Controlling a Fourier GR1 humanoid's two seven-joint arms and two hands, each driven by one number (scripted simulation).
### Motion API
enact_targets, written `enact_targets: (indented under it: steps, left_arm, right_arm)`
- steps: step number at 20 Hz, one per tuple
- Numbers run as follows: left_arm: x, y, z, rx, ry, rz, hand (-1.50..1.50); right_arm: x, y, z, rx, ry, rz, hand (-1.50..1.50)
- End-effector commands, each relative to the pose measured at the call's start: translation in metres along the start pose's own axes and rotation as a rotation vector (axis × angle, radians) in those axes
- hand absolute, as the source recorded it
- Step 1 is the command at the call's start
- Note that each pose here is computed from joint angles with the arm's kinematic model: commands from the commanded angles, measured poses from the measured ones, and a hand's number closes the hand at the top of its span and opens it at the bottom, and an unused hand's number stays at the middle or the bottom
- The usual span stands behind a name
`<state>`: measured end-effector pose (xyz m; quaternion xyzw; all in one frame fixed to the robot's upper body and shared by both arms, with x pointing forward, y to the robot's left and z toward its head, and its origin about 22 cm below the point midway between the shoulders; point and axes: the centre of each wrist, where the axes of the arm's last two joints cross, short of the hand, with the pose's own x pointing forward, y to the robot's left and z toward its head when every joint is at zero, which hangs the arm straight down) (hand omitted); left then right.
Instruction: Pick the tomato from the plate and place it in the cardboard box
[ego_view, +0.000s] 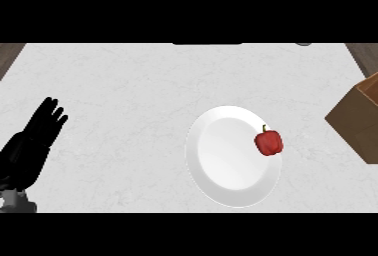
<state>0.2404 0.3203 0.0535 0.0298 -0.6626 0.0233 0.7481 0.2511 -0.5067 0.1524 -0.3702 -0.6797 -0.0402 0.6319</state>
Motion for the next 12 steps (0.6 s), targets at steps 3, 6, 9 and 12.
enact_targets:
  steps: [3,6,9,12]
  left_arm:
    - [0.004,-0.005,0.011,-0.012,0.000,0.016,0.00]
    - [-0.008,0.000,0.006,-0.032,0.013,-0.003,0.00]
    - [0.008,0.001,0.006,-0.022,0.003,0.014,0.00]
    - [0.014,0.002,-0.012,0.012,-0.012,-0.005,0.00]
  right_arm:
    - [-0.011,-0.077,0.002,0.034,-0.010,-0.056,-1.50]
    - [-0.019,-0.084,0.001,0.044,-0.032,-0.060,-1.50]
    - [-0.032,-0.099,-0.004,0.049,-0.004,-0.039,-1.50]
    - [-0.041,-0.103,0.011,0.065,-0.031,-0.017,-1.50]
